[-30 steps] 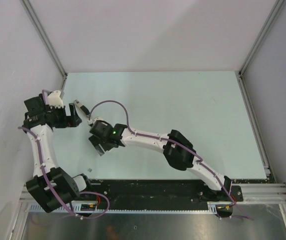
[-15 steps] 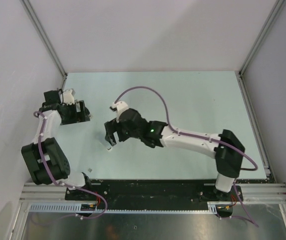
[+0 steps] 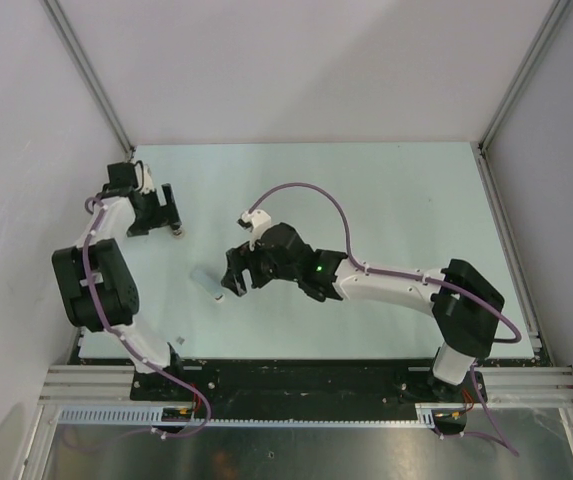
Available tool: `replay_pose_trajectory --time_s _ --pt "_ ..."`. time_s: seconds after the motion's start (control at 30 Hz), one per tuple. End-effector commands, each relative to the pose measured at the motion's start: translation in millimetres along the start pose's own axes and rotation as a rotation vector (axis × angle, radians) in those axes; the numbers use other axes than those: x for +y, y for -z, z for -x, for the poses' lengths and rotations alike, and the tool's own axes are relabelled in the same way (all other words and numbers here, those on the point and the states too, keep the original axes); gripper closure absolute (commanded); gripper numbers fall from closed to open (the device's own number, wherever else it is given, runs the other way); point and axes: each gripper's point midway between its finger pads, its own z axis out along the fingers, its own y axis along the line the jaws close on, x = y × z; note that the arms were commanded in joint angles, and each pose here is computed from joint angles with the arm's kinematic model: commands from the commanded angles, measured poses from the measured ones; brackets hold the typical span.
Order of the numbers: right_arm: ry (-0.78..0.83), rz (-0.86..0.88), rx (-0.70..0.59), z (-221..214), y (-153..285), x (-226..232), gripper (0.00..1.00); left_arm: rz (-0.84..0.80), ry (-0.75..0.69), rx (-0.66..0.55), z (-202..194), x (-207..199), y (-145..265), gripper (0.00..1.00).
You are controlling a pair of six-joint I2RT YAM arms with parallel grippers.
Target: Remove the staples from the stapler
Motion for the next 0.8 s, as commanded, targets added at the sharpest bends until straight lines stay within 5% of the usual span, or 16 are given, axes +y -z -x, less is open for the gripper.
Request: replay_pose_trajectory --time_s 0.0,0.43,0.77 --pt "-0.015 0.097 -0.12 38.2 12.9 15.3 0.16 0.038 0.062 -0.05 24.6 -13.3 -6.8 0.01" --pt "-0.04 0.119 -0.14 35.9 27.6 3.0 0.18 0.095 0.094 -0.025 37.2 -8.2 -39.6 0.16" --pt "-0.044 0.121 -0.143 32.7 33.1 -2.0 0.22 0.103 0.076 -0.005 39.5 -5.1 -56.0 0.54"
